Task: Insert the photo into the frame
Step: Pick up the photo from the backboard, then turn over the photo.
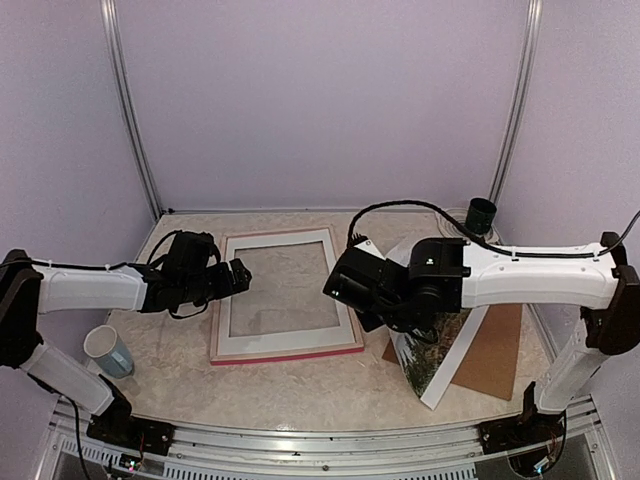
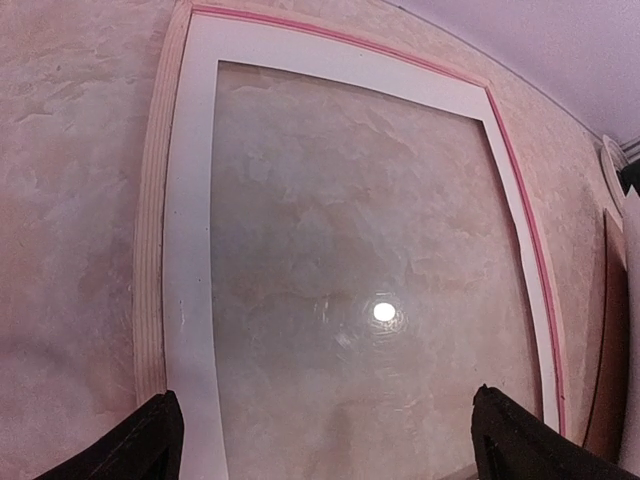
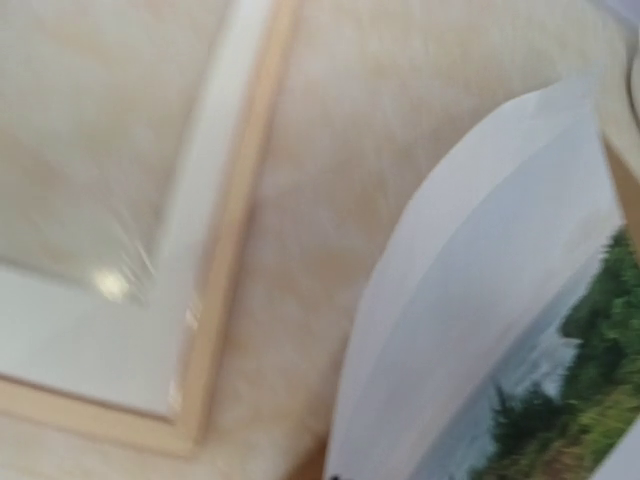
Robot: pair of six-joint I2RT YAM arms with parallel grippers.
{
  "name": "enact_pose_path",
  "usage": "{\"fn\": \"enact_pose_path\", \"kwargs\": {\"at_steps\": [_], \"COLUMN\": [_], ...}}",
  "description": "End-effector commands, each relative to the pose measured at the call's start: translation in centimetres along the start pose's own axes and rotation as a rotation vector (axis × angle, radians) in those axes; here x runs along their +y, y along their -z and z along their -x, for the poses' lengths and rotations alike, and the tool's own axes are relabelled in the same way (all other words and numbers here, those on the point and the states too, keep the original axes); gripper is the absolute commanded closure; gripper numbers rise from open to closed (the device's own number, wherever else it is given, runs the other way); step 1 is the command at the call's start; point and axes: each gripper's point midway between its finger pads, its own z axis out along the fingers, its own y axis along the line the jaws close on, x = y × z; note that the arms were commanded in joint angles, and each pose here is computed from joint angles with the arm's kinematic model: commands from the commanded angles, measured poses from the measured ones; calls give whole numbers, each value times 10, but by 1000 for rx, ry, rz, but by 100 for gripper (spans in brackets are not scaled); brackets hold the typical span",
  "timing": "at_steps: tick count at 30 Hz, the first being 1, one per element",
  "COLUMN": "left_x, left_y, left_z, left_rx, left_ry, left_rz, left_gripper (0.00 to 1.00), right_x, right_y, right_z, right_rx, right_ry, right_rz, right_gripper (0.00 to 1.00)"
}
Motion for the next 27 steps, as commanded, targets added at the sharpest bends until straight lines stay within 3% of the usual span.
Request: {"fn": "enact_pose_path", "kwargs": {"at_steps": [1, 11, 15, 19, 27], "left_x": [-1, 2, 4, 4, 4], "left_y": [3, 9, 14, 17, 14], "left_z": [-2, 0, 4, 4, 1], "left_rx": [-12, -26, -43, -49, -41], "left_ry": [9, 16, 18, 22, 20], "left_rz": [-12, -8, -3, -7, -11], "left_gripper": [1, 1, 1, 1, 1], "right_x": [-3, -21, -45, -104, -181], "right_y": [28, 107, 156, 157, 30], "right_z": [56, 223, 257, 242, 125], "right_rx": [-130, -514, -652, -678, -437], "right_ry": [-23, -140, -253, -428, -678], "right_rz": [58, 230, 304, 238, 58], "right_gripper": [100, 100, 100, 100, 100]}}
